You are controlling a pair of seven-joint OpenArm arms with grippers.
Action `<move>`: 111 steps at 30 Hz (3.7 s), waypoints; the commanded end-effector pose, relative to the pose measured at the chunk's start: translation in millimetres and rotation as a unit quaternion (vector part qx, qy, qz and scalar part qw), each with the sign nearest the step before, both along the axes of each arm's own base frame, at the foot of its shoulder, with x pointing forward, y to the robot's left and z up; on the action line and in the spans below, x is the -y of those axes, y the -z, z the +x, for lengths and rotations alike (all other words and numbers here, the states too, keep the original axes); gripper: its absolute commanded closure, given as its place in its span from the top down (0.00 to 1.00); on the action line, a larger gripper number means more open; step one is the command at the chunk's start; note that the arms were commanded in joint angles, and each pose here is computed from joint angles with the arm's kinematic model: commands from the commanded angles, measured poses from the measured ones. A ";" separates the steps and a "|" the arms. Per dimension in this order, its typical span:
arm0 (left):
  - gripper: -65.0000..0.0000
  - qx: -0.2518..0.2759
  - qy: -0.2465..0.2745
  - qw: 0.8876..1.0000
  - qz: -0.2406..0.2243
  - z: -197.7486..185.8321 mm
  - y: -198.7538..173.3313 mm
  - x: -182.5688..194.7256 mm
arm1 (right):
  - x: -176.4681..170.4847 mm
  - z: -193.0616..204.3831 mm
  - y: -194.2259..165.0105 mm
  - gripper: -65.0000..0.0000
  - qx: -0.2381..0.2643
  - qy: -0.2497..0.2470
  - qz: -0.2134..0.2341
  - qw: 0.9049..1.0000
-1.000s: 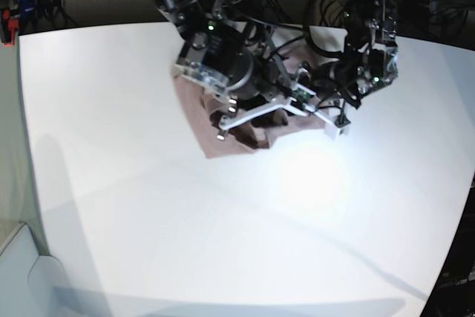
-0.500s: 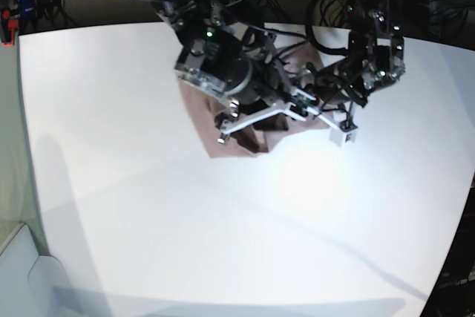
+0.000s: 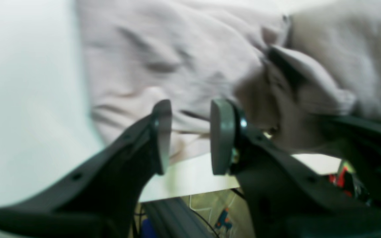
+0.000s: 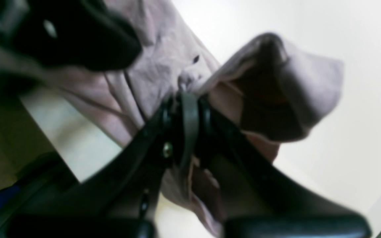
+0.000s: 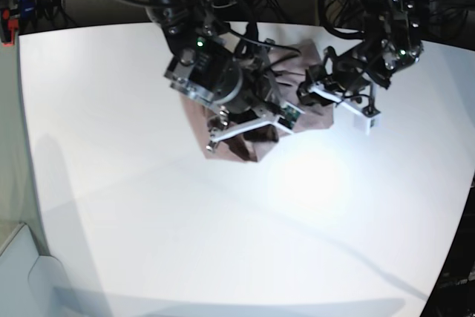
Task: Layout the t-shirt on the table in an organized manner, then fold the t-shirt properly
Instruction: 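Fold the shirt end over toward the right gripper with both grippers, then release the shirt and lift both grippers away from the bundle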
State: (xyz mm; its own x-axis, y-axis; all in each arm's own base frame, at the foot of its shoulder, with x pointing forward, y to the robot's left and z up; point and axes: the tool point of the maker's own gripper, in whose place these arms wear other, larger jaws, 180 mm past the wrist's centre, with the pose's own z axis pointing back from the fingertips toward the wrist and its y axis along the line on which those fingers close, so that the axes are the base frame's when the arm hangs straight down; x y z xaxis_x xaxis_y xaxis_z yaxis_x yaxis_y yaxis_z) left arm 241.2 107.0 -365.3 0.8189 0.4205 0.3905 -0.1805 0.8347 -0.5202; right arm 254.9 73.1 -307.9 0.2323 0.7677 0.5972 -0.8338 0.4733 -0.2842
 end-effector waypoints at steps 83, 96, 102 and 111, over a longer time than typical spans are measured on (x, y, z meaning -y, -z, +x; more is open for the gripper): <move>0.00 -0.065 -0.047 0.981 0.177 -26.8 35.0 -105.3 | -98.7 -25.4 0.0 0.00 0.035 -0.188 0.010 0.981; 0.00 -0.068 -0.044 0.981 0.178 -33.7 35.5 -104.3 | -103.2 -33.6 -26.4 0.65 0.033 -0.188 0.073 0.979; 0.00 -0.067 -0.041 0.980 0.181 -36.7 32.4 -103.8 | -86.5 -18.0 -31.3 0.65 0.033 -0.148 0.089 0.985; 0.00 -0.049 -0.028 0.988 0.141 -44.7 4.6 -97.5 | -22.4 21.1 -9.9 0.57 0.002 -0.019 0.091 0.996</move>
